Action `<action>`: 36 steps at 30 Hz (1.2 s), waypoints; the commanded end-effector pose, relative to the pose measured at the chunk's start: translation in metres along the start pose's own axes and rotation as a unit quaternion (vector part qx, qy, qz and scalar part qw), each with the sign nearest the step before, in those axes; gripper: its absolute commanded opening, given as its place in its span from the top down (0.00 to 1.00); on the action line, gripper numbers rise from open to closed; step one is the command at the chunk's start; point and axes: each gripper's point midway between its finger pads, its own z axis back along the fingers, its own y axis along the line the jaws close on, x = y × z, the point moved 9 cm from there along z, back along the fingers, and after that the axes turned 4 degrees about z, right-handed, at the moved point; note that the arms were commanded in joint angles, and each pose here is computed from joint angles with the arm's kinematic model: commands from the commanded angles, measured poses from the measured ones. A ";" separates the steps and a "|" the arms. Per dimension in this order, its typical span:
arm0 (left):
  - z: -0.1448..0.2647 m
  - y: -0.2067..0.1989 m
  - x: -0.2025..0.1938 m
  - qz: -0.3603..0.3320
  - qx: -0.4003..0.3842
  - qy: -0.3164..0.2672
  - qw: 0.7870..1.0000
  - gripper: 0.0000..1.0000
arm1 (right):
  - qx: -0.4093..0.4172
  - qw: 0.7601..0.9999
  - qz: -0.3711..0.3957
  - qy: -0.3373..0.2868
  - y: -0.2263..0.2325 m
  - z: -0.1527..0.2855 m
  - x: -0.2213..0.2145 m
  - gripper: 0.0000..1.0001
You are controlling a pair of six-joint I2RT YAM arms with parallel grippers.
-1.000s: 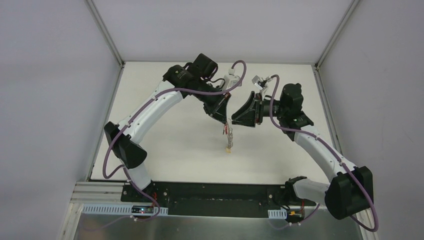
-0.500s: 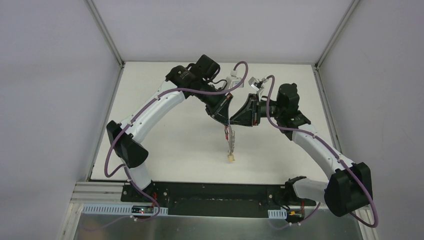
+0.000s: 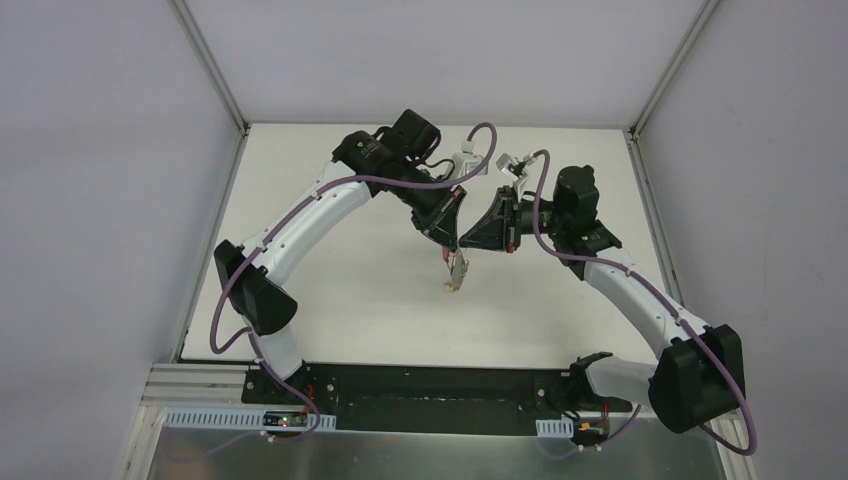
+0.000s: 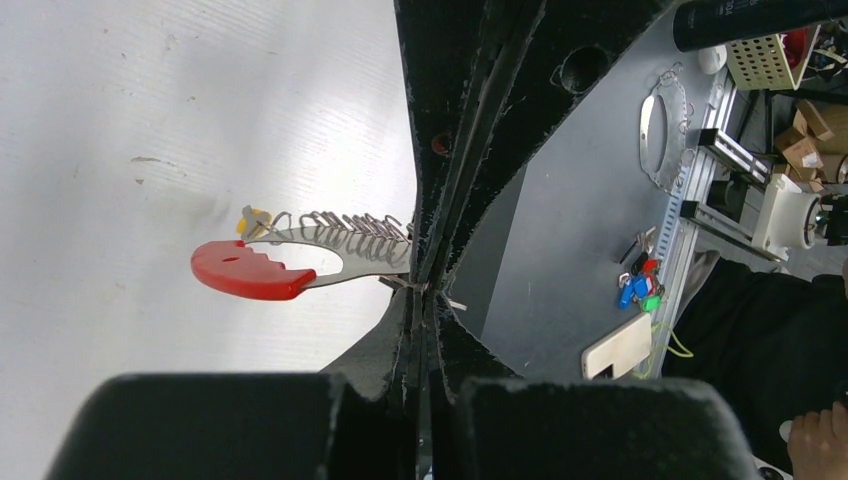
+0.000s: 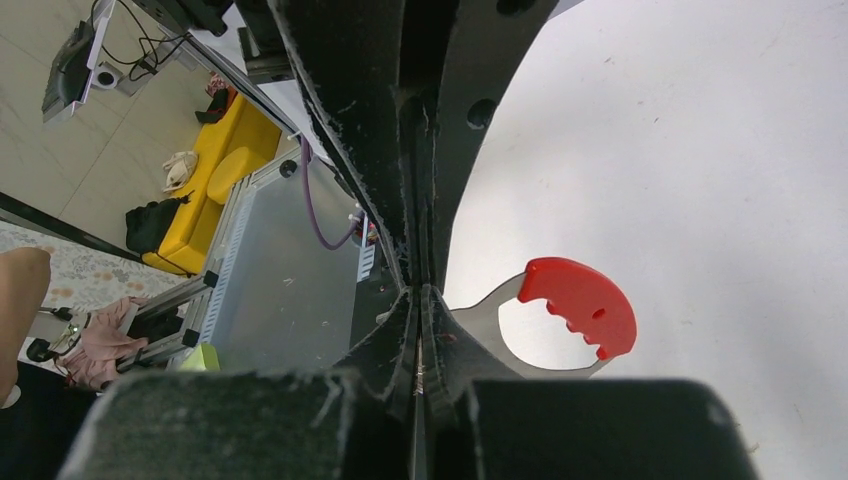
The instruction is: Put the keys on the keyring
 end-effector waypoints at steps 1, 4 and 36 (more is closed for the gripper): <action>0.004 -0.009 0.009 -0.027 -0.015 -0.021 0.999 1.00 | 0.013 0.999 0.041 -0.010 0.008 0.000 0.018 1.00; 0.009 -0.008 0.009 -0.037 -0.016 -0.033 0.999 0.94 | 0.007 0.999 0.044 -0.019 0.011 0.003 0.025 1.00; 0.014 -0.002 0.011 -0.042 -0.058 -0.086 0.994 1.00 | -0.014 0.997 0.033 -0.066 0.014 0.018 0.040 1.00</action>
